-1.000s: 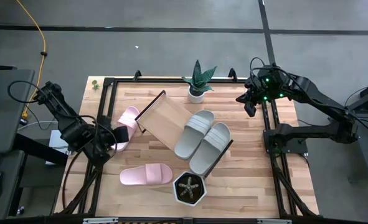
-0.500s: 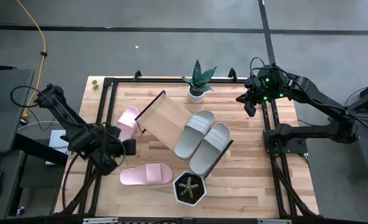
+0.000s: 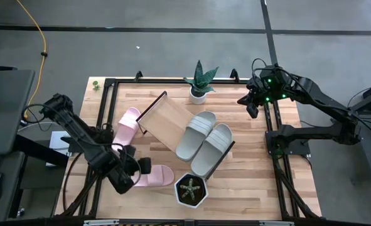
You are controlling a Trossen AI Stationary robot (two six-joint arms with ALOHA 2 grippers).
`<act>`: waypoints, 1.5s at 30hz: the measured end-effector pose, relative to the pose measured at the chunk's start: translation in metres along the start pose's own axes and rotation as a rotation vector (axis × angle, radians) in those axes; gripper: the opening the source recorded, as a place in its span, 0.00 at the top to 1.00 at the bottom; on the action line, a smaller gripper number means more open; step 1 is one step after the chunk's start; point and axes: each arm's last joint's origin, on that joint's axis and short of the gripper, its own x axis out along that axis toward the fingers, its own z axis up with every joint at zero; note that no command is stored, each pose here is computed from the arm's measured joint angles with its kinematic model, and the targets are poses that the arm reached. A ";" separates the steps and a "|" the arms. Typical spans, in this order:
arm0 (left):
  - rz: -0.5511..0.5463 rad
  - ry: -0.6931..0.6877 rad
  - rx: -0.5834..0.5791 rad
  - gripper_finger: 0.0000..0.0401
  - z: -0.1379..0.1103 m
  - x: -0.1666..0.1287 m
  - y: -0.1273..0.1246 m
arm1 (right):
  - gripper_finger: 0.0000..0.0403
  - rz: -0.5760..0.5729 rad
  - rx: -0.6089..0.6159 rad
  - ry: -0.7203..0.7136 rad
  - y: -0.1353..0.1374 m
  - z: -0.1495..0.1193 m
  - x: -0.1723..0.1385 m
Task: Pick and place slides into the shelf
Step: Put the bottom pink slipper on the shelf
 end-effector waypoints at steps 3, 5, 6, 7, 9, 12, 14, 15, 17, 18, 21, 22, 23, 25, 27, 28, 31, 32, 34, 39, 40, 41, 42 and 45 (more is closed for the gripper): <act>0.021 -0.014 0.015 0.39 -0.007 0.010 0.002 | 1.00 0.006 0.001 0.001 0.000 0.000 0.000; 0.027 -0.003 0.026 0.40 -0.013 0.014 0.003 | 1.00 0.007 0.001 0.001 0.000 0.000 0.000; 0.029 -0.002 0.032 0.41 -0.015 0.016 0.004 | 1.00 0.007 0.001 0.001 0.000 0.000 0.000; 0.034 -0.003 0.036 0.41 -0.018 0.019 0.005 | 1.00 0.007 0.001 0.001 0.000 0.000 0.000; 0.048 0.011 0.046 0.43 -0.024 0.024 0.007 | 1.00 0.006 0.003 0.006 0.000 0.000 0.000; 0.031 0.033 0.042 0.45 -0.032 0.027 0.007 | 1.00 0.006 0.004 0.011 0.000 -0.001 0.000; 0.038 0.033 0.046 0.45 -0.035 0.032 0.008 | 1.00 0.006 0.006 0.017 0.000 -0.002 0.000; 0.046 0.031 0.049 0.45 -0.036 0.034 0.009 | 1.00 0.006 0.005 0.016 0.000 -0.001 0.000; 0.042 0.033 0.045 0.44 -0.039 0.039 0.009 | 1.00 0.006 0.005 0.016 0.000 -0.001 0.000; 0.046 0.030 0.052 0.44 -0.040 0.040 0.009 | 1.00 0.006 0.005 0.016 0.000 -0.001 0.000; 0.051 0.026 0.058 0.43 -0.043 0.045 0.010 | 1.00 0.005 0.012 0.026 0.000 -0.002 0.000; 0.054 0.023 0.060 0.43 -0.043 0.046 0.011 | 1.00 0.005 0.013 0.026 0.000 -0.002 0.000; 0.055 0.023 0.061 0.43 -0.043 0.046 0.011 | 1.00 0.005 0.013 0.025 0.000 -0.002 0.000; 0.055 0.022 0.060 0.43 -0.044 0.047 0.011 | 1.00 0.005 0.016 0.026 0.000 -0.002 0.000; 0.067 0.016 0.068 0.43 -0.044 0.049 0.013 | 1.00 0.005 0.016 0.025 0.000 -0.002 0.000; 0.066 0.018 0.067 0.43 -0.044 0.049 0.012 | 1.00 0.006 0.016 0.025 0.000 -0.002 0.000; 0.084 0.011 0.077 0.43 -0.046 0.054 0.015 | 1.00 0.005 0.016 0.026 0.000 -0.002 0.000; 0.086 0.009 0.078 0.43 -0.047 0.056 0.015 | 1.00 0.006 0.016 0.026 0.000 -0.002 0.000; 0.081 0.013 0.074 0.43 -0.050 0.060 0.015 | 1.00 0.005 0.017 0.026 0.000 -0.003 0.000; 0.069 0.012 0.069 0.43 -0.055 0.067 0.016 | 1.00 0.004 0.020 0.030 0.000 -0.003 0.000; 0.062 0.009 0.068 0.43 -0.056 0.068 0.016 | 1.00 0.003 0.020 0.030 0.000 -0.003 0.000; 0.052 0.006 0.065 0.43 -0.057 0.069 0.015 | 1.00 0.001 0.020 0.030 0.000 -0.003 0.000; 0.047 0.002 0.065 0.43 -0.057 0.070 0.015 | 1.00 0.001 0.021 0.030 0.000 -0.003 0.000; 0.033 -0.009 0.063 0.43 -0.057 0.070 0.015 | 1.00 -0.001 0.020 0.030 0.000 -0.003 0.000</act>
